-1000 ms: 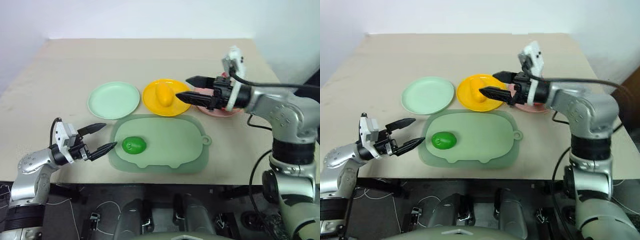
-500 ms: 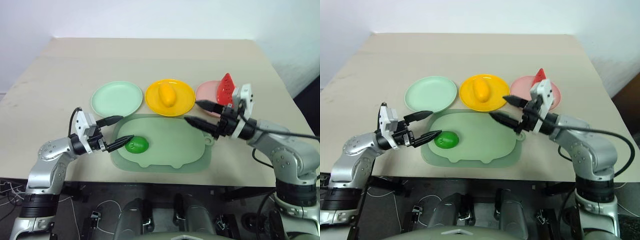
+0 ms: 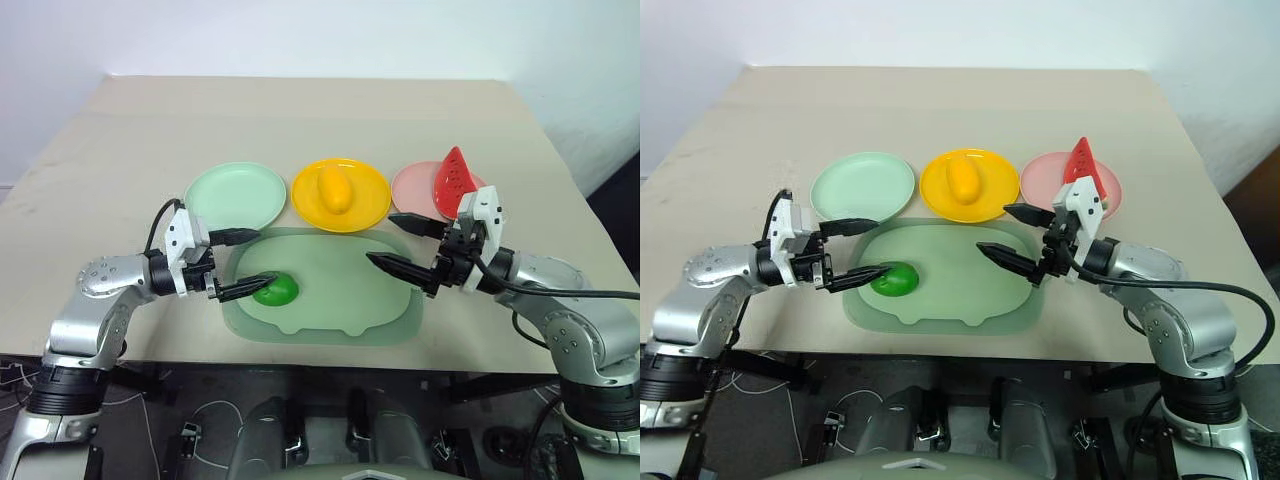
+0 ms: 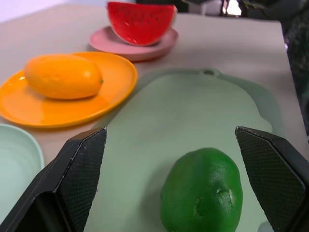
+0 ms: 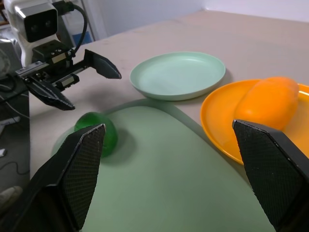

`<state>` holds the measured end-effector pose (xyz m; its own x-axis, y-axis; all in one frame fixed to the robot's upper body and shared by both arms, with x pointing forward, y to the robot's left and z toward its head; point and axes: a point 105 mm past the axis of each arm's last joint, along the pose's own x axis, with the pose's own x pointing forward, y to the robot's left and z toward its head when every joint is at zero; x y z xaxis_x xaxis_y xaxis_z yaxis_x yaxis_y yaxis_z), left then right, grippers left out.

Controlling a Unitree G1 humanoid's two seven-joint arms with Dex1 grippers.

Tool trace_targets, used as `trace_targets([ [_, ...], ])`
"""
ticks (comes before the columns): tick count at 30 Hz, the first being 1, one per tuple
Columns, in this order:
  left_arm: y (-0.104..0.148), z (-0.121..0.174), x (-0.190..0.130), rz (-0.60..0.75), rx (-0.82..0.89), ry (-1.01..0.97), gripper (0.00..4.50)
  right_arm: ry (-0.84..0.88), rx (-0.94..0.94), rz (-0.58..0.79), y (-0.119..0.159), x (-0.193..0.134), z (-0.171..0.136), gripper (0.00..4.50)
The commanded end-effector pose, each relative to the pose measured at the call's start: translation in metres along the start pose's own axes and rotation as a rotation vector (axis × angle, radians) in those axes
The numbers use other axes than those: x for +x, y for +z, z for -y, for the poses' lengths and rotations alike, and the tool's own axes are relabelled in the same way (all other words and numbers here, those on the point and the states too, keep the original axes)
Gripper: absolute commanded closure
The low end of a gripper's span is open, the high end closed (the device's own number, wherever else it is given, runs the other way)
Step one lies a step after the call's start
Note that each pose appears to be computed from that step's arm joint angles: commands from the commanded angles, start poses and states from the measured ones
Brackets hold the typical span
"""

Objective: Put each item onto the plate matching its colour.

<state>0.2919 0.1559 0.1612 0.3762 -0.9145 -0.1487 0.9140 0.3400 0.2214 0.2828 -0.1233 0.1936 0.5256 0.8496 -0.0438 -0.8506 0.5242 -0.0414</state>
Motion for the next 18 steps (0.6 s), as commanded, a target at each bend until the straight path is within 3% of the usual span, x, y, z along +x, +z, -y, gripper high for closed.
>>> trace_targets([
  [1, -0.001, 0.001, 0.005, -0.065, 0.044, -0.059, 0.0, 0.009, -0.051, 0.0, 0.004, 0.0, -0.004, 0.02],
  [18, -0.025, -0.001, 0.024, -0.159, 0.04, -0.239, 0.0, -0.045, -0.09, -0.023, 0.001, 0.001, 0.002, 0.02],
])
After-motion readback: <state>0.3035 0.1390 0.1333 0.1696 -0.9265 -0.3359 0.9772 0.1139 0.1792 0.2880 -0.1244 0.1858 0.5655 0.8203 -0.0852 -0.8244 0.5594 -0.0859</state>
